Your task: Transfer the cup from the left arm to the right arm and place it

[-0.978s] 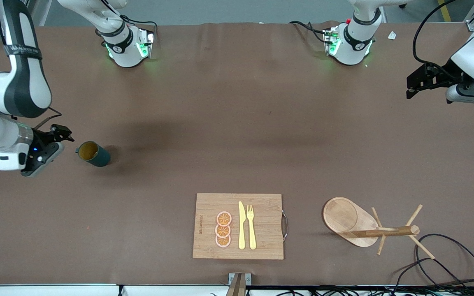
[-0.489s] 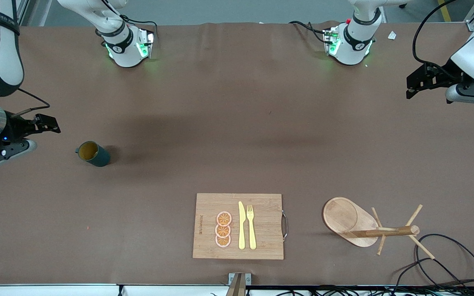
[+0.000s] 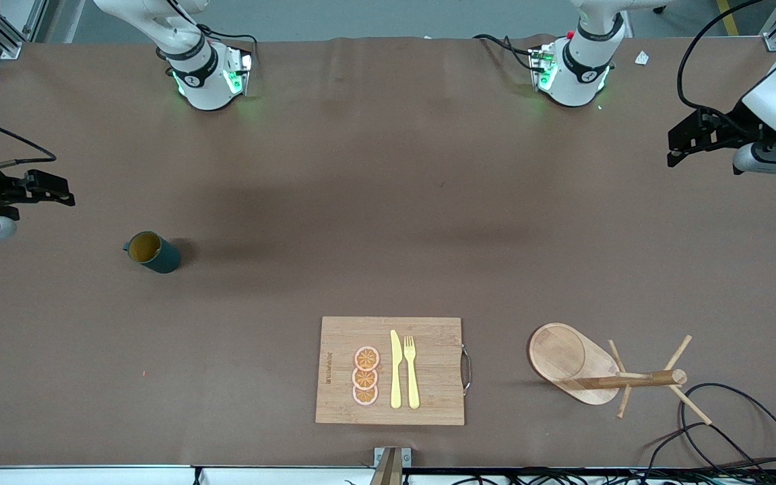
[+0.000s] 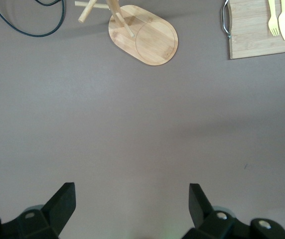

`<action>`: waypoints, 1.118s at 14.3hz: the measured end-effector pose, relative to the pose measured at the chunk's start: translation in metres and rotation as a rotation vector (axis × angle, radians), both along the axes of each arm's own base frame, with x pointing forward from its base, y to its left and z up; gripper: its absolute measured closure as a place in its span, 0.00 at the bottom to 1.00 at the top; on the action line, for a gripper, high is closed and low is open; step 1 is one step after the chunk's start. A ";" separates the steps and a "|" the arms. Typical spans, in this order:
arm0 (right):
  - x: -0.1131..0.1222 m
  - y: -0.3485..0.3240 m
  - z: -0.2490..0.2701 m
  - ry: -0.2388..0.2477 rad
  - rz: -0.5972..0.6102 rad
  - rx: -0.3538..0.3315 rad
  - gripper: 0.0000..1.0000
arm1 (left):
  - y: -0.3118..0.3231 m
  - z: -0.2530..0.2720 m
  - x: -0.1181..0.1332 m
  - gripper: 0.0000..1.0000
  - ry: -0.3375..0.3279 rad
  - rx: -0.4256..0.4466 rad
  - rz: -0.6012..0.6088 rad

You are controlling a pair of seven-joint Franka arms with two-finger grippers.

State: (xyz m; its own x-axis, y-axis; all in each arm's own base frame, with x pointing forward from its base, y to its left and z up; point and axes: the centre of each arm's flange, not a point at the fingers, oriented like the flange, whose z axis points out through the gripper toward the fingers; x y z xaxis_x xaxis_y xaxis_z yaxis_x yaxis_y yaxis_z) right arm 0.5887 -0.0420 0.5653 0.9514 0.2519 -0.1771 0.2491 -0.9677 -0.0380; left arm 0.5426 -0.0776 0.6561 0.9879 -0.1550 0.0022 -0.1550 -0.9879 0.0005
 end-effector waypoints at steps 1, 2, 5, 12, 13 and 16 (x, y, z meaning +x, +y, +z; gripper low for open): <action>-0.001 0.000 0.001 0.009 -0.004 0.000 0.00 | 0.001 0.000 0.001 0.00 -0.001 0.000 0.002; -0.004 0.000 0.003 0.030 -0.012 0.000 0.00 | 0.003 0.000 0.001 0.00 -0.001 -0.001 0.005; -0.009 0.000 0.008 0.054 -0.037 -0.003 0.00 | 0.006 0.000 0.002 0.00 -0.001 -0.001 0.012; -0.023 0.000 0.033 0.027 -0.135 -0.018 0.00 | 0.009 0.004 0.001 0.00 -0.005 -0.001 0.018; -0.027 0.000 0.036 0.026 -0.144 -0.019 0.00 | 0.008 0.004 0.000 0.00 -0.005 -0.001 0.023; -0.039 -0.001 0.039 0.029 -0.188 -0.024 0.00 | 0.003 0.007 -0.005 0.00 -0.002 0.014 0.038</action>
